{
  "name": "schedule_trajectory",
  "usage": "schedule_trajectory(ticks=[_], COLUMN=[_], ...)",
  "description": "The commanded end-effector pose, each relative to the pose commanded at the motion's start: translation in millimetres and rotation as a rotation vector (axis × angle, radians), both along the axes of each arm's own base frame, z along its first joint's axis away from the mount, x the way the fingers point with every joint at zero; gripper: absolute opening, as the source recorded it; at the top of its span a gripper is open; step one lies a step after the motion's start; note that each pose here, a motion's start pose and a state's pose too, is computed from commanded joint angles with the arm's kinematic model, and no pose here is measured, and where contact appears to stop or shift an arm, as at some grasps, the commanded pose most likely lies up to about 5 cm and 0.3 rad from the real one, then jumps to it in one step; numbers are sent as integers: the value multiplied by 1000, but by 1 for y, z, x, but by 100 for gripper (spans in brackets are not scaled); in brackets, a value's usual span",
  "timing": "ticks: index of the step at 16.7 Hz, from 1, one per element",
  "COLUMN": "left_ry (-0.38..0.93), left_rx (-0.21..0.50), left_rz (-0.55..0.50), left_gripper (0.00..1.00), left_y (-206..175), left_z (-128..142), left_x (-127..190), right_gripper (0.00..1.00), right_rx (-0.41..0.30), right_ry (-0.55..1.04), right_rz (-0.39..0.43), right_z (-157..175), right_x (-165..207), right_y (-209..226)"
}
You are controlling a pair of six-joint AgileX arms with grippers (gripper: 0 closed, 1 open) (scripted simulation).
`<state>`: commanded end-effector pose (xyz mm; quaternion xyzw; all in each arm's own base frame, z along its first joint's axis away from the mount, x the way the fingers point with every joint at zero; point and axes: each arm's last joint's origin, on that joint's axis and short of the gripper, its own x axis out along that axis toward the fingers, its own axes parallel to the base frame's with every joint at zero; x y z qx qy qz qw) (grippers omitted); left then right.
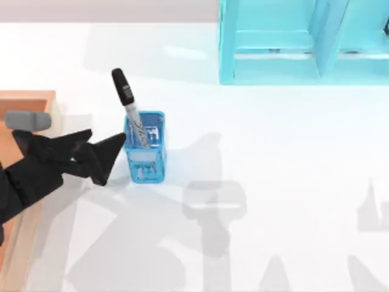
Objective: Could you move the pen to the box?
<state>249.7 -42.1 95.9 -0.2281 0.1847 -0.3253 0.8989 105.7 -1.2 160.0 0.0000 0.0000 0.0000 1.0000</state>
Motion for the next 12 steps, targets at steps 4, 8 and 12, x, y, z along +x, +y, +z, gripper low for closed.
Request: schedule_trajectory(ticks=[4, 8, 12], left_ry=[12, 13, 13], left_rx=[1, 1, 2], left_rz=[3, 6, 5], left_gripper=[100, 100, 100], left_y=[-24, -49, -59], left_z=[-6, -17, -23], left_x=[25, 55, 66], right_gripper=[100, 100, 100], right_rx=[0, 0, 0], right_ry=[0, 0, 0], right_rz=[0, 0, 0], right_z=[0, 0, 0], right_x=[0, 0, 0], right_y=[0, 0, 0])
